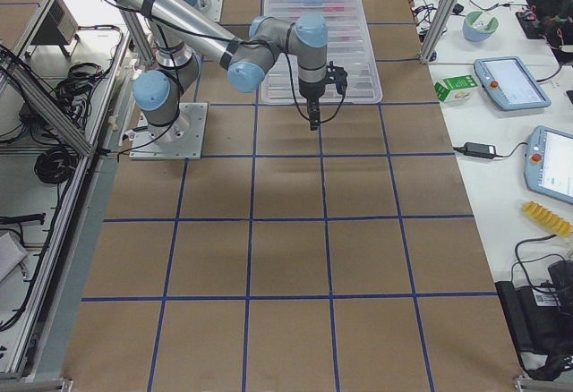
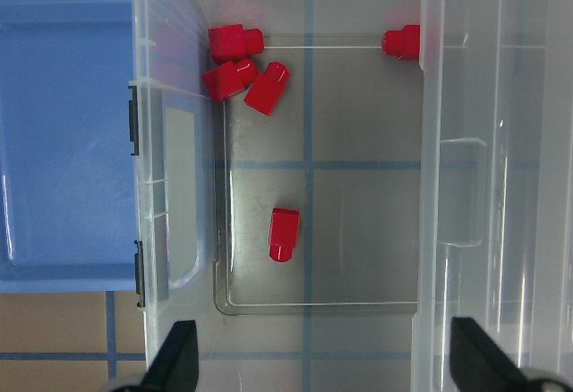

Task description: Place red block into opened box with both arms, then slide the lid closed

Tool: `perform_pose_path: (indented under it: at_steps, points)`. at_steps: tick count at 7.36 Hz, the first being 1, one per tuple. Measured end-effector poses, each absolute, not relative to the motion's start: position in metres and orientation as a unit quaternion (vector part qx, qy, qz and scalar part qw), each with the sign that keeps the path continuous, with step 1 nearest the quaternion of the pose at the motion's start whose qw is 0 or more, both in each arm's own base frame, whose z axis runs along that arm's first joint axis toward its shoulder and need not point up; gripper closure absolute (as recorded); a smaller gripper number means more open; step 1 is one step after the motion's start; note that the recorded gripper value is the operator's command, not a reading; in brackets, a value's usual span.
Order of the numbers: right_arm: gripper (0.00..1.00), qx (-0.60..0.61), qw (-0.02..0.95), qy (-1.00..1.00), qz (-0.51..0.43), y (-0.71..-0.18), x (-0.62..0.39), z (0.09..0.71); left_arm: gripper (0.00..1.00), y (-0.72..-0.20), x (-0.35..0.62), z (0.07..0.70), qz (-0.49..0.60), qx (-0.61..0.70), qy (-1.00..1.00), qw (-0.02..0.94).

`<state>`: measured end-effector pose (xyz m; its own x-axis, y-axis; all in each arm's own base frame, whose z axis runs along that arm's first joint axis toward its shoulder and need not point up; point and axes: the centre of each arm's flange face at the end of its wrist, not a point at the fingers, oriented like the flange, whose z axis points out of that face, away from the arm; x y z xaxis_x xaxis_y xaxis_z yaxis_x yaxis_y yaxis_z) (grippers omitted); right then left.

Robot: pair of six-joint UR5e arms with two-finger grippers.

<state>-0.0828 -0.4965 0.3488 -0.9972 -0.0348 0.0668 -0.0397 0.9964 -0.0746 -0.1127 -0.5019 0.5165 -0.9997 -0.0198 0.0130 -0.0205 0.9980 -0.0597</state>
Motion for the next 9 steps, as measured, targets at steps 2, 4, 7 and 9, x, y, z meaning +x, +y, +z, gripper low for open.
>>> perform_pose_path:
  at_steps: [2,4,7,9]
  points:
    - [0.0,-0.016,0.009,-0.999,0.039,-0.497,-0.067,0.344,0.0,-0.503,-0.11,0.519,0.029,0.011,-0.999,-0.006]
    - [0.0,-0.029,-0.009,-0.999,0.042,-0.499,-0.034,0.342,0.0,-0.501,-0.109,0.518,0.017,0.011,-1.0,-0.01]
    - [0.0,-0.039,-0.018,-0.998,0.039,-0.501,0.018,0.34,0.0,-0.5,-0.107,0.52,0.015,0.012,-1.0,-0.01]
    - [0.0,-0.035,-0.02,-0.998,0.04,-0.498,0.06,0.34,0.0,-0.5,-0.107,0.52,0.013,0.013,-1.0,-0.011]
